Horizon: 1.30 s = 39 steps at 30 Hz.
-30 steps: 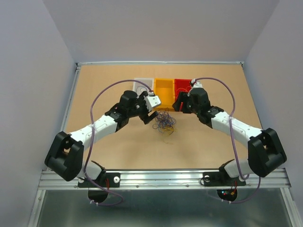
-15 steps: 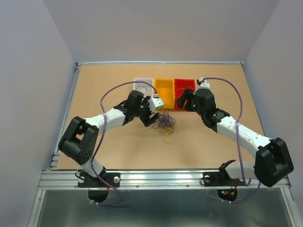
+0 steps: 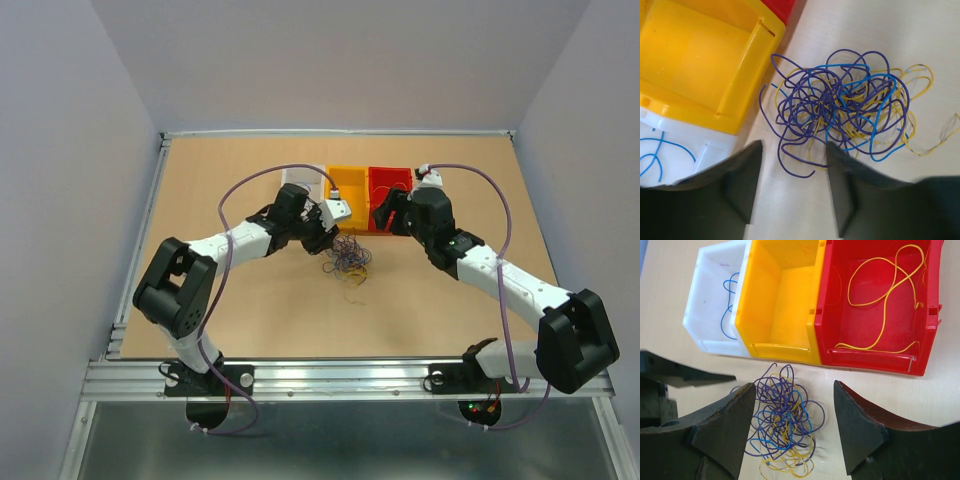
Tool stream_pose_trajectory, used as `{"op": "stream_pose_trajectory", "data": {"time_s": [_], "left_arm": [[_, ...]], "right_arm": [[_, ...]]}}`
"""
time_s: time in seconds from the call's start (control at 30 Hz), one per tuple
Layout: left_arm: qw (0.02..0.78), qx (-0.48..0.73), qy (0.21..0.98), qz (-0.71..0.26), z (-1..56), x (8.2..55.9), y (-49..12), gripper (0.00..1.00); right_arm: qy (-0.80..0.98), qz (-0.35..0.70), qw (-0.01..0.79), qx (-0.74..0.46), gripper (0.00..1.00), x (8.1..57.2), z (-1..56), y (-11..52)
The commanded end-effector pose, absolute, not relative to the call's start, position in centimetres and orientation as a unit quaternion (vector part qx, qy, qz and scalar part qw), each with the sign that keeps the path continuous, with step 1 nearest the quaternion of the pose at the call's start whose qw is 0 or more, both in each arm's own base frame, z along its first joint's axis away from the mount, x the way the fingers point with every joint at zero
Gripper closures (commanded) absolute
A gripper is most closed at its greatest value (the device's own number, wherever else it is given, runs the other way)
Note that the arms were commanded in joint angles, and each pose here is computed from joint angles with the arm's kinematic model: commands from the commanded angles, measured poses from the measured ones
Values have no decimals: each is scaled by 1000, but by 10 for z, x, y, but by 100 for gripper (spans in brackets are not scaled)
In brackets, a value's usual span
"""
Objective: Untangle the cables
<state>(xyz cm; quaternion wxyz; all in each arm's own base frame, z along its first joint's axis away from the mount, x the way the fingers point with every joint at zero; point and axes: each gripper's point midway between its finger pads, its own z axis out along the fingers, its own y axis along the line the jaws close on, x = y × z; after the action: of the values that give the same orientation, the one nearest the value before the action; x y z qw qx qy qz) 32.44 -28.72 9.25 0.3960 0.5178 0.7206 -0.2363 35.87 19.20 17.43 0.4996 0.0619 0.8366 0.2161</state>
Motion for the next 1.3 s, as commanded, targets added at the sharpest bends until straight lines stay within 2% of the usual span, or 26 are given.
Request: {"op": "stream_pose_trajectory", "data": {"time_s": [0.0,0.03,0.07,0.23,0.57,0.6,0.63,0.67,0.73,0.77,0.87,0.97,1.1,1.2,1.27], "left_arm": [[392,518,724,-233,89,332,-293,57],[388,525,721,-232,87,330,-293,85],[385,528,721,-232,86,329,-293,100],[383,544,706,-242,92,316,-294,100],[447,554,650,-267,162,293,-293,100],[454,550,648,-266,169,291,-291,98],[459,541,657,-256,170,295,-288,81],[456,530,668,-256,168,295,-287,43],[443,525,680,-254,161,295,-285,12],[431,535,681,-253,156,291,-283,1],[414,557,676,-250,148,281,-285,1],[433,594,646,-205,143,276,-280,1],[480,613,609,-155,141,281,-271,4],[547,633,539,-96,151,290,-265,4],[552,655,510,-76,136,282,-258,4]], "right_arm": [[818,226,525,67,31,363,188,192],[818,224,526,68,31,363,189,190],[817,225,527,67,31,362,190,191],[816,234,527,50,31,360,192,194],[788,339,512,-44,28,342,195,238],[788,341,510,-45,28,342,195,239],[790,341,508,-42,27,343,193,239],[791,340,507,-40,25,343,192,239],[792,336,508,-37,25,343,191,237],[789,336,513,-36,24,343,195,236],[786,331,521,-33,23,342,200,232],[782,324,532,-27,23,341,205,227],[777,322,541,-21,23,340,210,223],[775,320,545,-16,23,339,212,220],[774,318,547,-14,23,339,213,218]]}}
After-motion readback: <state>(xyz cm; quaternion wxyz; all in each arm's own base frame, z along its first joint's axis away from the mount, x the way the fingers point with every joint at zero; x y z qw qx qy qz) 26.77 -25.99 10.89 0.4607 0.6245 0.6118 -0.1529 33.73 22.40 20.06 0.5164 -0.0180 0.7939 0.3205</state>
